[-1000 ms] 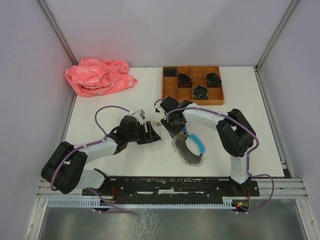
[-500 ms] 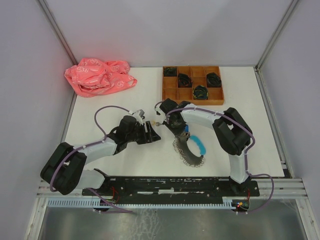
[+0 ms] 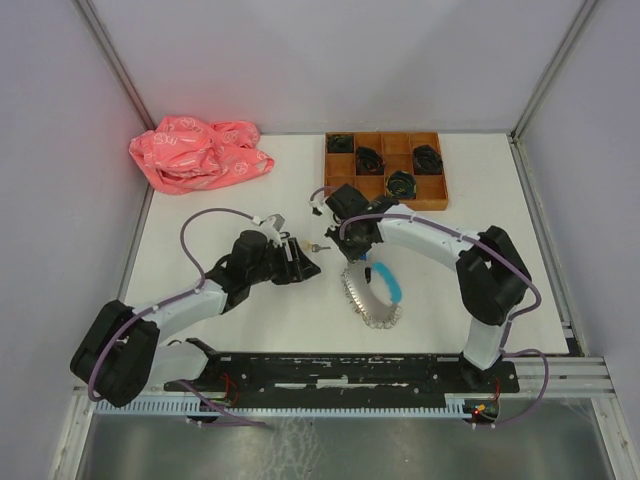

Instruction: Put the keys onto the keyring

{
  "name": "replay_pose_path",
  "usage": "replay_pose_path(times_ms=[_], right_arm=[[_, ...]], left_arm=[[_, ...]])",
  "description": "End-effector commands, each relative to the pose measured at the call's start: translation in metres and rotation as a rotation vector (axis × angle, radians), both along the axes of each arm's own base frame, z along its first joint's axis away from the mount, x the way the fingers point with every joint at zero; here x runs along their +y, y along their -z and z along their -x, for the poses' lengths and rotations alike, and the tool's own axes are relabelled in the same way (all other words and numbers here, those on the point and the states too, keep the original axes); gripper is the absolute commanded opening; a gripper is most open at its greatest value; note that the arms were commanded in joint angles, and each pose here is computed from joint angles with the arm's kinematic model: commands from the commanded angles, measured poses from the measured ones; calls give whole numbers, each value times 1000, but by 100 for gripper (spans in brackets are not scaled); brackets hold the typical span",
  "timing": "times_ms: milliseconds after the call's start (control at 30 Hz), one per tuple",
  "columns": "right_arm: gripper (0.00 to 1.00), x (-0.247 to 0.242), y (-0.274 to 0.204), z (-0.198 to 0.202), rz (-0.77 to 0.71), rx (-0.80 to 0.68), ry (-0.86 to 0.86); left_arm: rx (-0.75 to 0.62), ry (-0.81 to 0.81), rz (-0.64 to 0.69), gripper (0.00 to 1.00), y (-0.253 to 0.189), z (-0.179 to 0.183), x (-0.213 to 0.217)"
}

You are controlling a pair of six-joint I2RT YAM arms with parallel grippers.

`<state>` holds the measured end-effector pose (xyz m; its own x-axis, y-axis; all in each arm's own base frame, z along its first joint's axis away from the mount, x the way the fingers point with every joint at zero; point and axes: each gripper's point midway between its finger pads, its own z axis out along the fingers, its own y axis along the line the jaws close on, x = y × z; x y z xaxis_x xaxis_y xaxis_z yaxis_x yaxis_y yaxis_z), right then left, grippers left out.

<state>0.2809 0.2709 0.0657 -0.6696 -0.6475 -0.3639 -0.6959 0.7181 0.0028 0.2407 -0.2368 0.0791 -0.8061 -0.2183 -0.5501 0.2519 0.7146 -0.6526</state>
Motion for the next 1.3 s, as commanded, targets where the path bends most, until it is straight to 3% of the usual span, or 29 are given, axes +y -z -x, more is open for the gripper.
replay_pose_path(times_ms=[0,300,467,667,867,1267], right_arm=[[1,17,-33,-2,-133,-74,-30],[1,36,-91,1,-357,-229,-132],[1,37,-120,8,-467,-331,-192],[1,28,-130,15,-497,-396,-217],[1,23,-131,20,-475,-356,-199],[1,18,-134,33,-431,-265,-239]], left_arm=[[-153,21,40,71,-33,-11,-5],[-435,-30,154,73,-102,-28,-3],[-525,-25,175,73,-121,-31,-4],[-618,25,181,73,-134,-29,-7],[-736,93,193,72,-141,-18,-10],[-1060,367,56,73,-130,-4,-41]])
